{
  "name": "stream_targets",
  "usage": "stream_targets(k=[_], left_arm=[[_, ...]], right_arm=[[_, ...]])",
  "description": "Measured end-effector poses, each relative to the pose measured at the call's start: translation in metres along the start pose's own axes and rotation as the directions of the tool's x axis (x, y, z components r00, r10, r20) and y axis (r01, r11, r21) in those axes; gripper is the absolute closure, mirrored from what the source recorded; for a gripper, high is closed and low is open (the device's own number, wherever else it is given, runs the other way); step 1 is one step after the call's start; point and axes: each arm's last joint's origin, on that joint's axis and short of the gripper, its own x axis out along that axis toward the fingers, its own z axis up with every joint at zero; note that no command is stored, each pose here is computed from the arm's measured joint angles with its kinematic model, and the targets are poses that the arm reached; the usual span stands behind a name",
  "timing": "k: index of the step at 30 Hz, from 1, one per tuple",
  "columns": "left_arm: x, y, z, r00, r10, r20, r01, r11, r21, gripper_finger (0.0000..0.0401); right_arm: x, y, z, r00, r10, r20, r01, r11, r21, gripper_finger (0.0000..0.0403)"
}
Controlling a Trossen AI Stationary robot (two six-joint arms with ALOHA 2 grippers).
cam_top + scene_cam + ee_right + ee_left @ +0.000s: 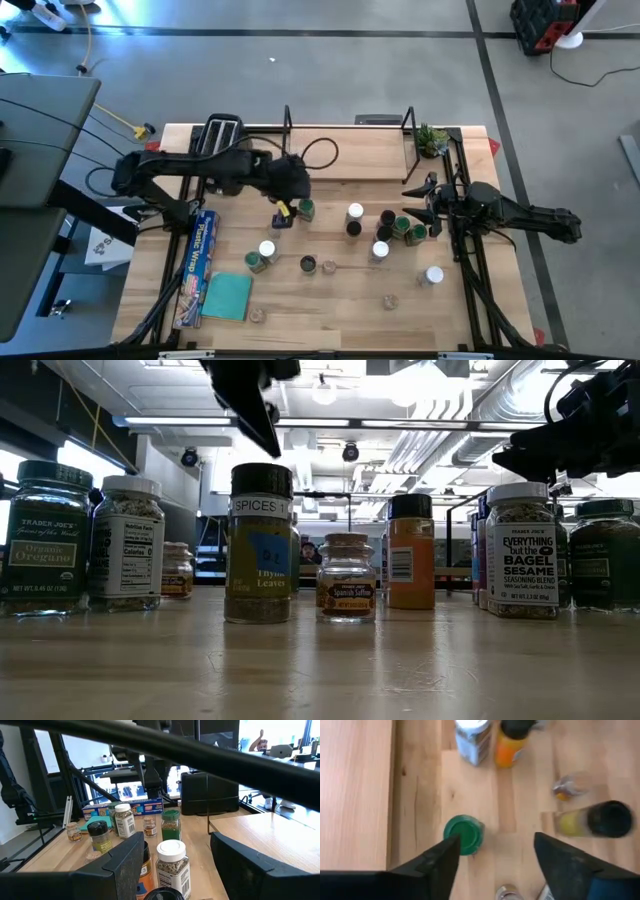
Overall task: Shelf spices
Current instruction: Put the top left green seasoning bottle on the shelf
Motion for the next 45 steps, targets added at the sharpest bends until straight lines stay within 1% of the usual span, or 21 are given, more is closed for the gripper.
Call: stream_targets(k=[2, 5, 7, 8, 10, 12, 16, 19, 24, 26, 30, 35, 39, 42, 45], left_arm=[[0.015, 0.002, 0.001, 0.999, 0.013, -0.041, -0.012, 1.000, 0.016, 0.0118], [0.037, 0.003, 0.000, 0.994, 0.030, -0.105, -0.021, 0.996, 0.086, 0.0092], [0.047, 0.004, -0.001, 0.991, 0.034, -0.133, -0.016, 0.991, 0.134, 0.0086], [0.051, 0.004, -0.001, 0.988, 0.052, -0.146, -0.029, 0.987, 0.156, 0.0085], [0.058, 0.003, -0.002, 0.977, 0.120, -0.175, -0.084, 0.976, 0.201, 0.0085], [0.059, 0.004, -0.002, 0.970, 0.160, -0.183, -0.113, 0.964, 0.242, 0.0086], [0.059, 0.006, -0.003, 0.974, 0.135, -0.183, -0.074, 0.949, 0.306, 0.0086], [0.061, 0.014, -0.003, 0.979, 0.104, -0.177, -0.043, 0.946, 0.322, 0.0086], [0.077, 0.028, -0.007, 0.976, 0.037, -0.214, 0.024, 0.962, 0.273, 0.0092], [0.081, 0.031, -0.008, 0.975, 0.008, -0.222, 0.051, 0.965, 0.258, 0.0101], [0.084, 0.030, -0.009, 0.974, -0.020, -0.227, 0.078, 0.966, 0.248, 0.0127], [0.085, 0.027, -0.008, 0.975, -0.028, -0.223, 0.079, 0.972, 0.223, 0.0168], [0.085, 0.025, -0.006, 0.979, -0.027, -0.201, 0.060, 0.985, 0.164, 0.0200], [0.084, 0.022, -0.004, 0.979, -0.029, -0.202, 0.051, 0.993, 0.105, 0.0205], [0.077, 0.019, 0.004, 0.981, -0.018, -0.192, 0.025, 0.999, 0.036, 0.0205]], right_arm=[[0.000, 0.000, 0.000, 1.000, 0.000, 0.000, 0.000, 1.000, 0.000, 0.0179], [0.000, 0.000, 0.000, 1.000, 0.000, 0.000, 0.000, 1.000, 0.000, 0.0179], [0.000, 0.000, 0.000, 1.000, 0.000, 0.000, 0.000, 1.000, 0.000, 0.0179], [0.000, 0.000, 0.000, 1.000, 0.000, 0.000, 0.000, 1.000, 0.000, 0.0179], [0.000, 0.000, 0.000, 1.000, 0.000, 0.000, 0.000, 1.000, 0.000, 0.0179], [0.000, 0.000, 0.000, 1.000, 0.000, 0.000, 0.000, 1.000, 0.000, 0.0179], [0.000, 0.000, 0.000, 1.000, 0.000, 0.000, 0.000, 1.000, 0.000, 0.0179], [0.000, 0.000, 0.000, 1.000, 0.000, 0.000, 0.000, 1.000, 0.000, 0.0179], [0.000, 0.000, 0.000, 1.000, 0.000, 0.000, 0.000, 1.000, 0.000, 0.0179], [0.000, 0.000, 0.000, 1.000, 0.000, 0.000, 0.000, 1.000, 0.000, 0.0179], [0.000, 0.000, 0.000, 1.000, 0.000, 0.000, 0.000, 1.000, 0.000, 0.0179], [0.000, 0.000, 0.000, 1.000, 0.000, 0.000, 0.000, 1.000, 0.000, 0.0179], [0.000, 0.000, 0.000, 1.000, 0.000, 0.000, 0.000, 1.000, 0.000, 0.0179], [0.000, 0.000, 0.000, 1.000, 0.000, 0.000, 0.000, 1.000, 0.000, 0.0179], [0.000, 0.000, 0.000, 1.000, 0.000, 0.000, 0.000, 1.000, 0.000, 0.0179]])
